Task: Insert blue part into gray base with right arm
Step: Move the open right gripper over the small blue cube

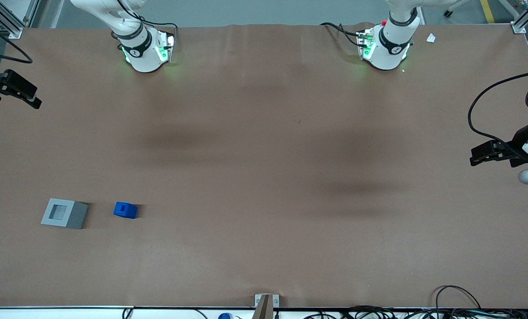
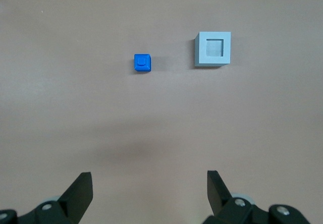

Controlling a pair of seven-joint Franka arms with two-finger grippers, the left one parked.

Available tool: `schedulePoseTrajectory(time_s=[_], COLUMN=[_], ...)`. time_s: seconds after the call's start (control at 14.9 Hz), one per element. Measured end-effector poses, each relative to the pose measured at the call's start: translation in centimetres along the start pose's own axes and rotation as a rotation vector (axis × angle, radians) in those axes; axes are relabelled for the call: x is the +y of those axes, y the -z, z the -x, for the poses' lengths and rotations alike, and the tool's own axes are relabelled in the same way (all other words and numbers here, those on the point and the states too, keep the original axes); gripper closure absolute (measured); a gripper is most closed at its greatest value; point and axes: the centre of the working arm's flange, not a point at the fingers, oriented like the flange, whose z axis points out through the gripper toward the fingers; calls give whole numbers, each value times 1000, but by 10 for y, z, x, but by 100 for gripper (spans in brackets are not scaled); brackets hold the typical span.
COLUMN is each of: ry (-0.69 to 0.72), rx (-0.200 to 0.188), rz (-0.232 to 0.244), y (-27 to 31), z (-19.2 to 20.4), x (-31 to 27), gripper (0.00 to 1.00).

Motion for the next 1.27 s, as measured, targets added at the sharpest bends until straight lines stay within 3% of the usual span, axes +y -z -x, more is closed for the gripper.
schedulePoseTrajectory(time_s=[0.6, 0.87, 1.27], ry=[-1, -3, -5], rx=[-11, -16, -106], rz=[1, 3, 15], y=[-5, -35, -123], z=[-1, -21, -62], x=[1, -1, -4], gripper=[0, 0, 0])
